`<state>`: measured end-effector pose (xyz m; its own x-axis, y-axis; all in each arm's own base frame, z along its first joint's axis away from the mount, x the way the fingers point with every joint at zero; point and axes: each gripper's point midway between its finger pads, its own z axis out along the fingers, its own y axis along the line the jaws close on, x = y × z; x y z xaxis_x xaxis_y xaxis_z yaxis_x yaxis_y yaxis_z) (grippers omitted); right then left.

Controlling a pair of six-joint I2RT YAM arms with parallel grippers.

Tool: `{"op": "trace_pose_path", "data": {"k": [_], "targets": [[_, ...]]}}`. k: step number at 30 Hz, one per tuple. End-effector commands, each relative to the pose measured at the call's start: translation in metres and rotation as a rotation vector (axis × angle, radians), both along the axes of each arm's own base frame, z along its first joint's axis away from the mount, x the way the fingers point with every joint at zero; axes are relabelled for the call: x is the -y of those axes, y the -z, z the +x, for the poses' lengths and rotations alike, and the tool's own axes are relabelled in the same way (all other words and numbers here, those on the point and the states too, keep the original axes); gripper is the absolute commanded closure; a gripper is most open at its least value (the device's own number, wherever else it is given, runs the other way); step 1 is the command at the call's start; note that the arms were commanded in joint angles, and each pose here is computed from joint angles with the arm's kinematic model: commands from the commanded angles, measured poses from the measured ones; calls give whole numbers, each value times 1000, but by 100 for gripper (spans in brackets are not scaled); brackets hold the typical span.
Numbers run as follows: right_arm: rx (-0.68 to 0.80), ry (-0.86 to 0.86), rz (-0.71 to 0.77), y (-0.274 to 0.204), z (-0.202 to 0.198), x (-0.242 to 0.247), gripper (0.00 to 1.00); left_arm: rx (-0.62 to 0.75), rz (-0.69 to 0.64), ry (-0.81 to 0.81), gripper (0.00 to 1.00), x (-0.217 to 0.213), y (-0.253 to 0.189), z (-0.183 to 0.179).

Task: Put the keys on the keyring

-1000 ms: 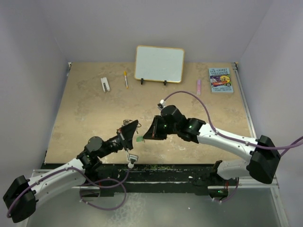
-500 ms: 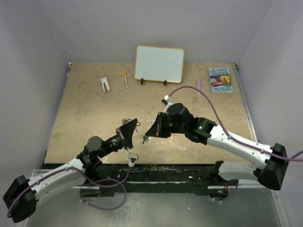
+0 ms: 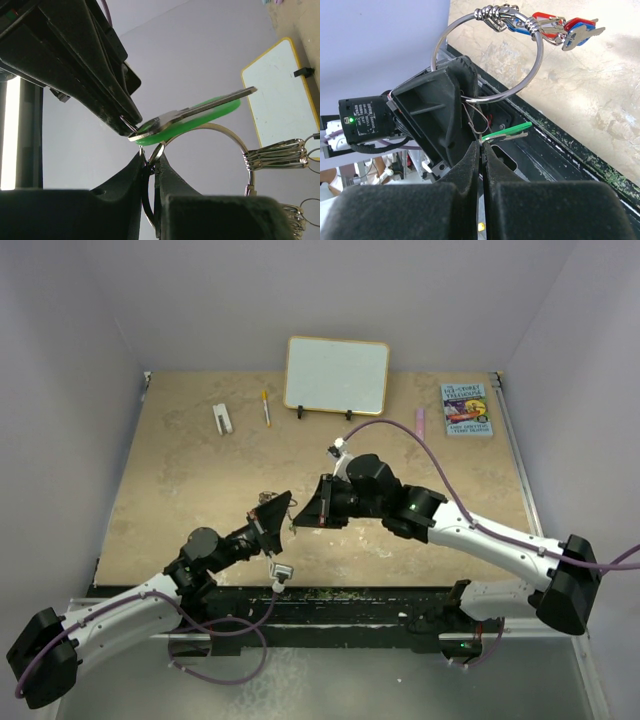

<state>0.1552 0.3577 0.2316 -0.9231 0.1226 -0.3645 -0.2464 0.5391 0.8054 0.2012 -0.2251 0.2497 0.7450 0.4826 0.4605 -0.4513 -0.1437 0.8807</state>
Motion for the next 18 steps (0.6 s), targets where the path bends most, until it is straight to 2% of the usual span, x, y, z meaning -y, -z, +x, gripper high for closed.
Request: {"op": "trace_pose_path", "data": {"k": [1, 9, 18], "targets": [[43, -26, 111, -37, 2, -16, 100, 92, -64, 0, 96, -2, -35, -5], [46, -19, 126, -41, 7, -22, 100, 93, -61, 4, 96, -3, -32, -6], [0, -6, 80, -29, 5, -18, 100, 108, -73, 17, 96, -3, -36, -9]]}}
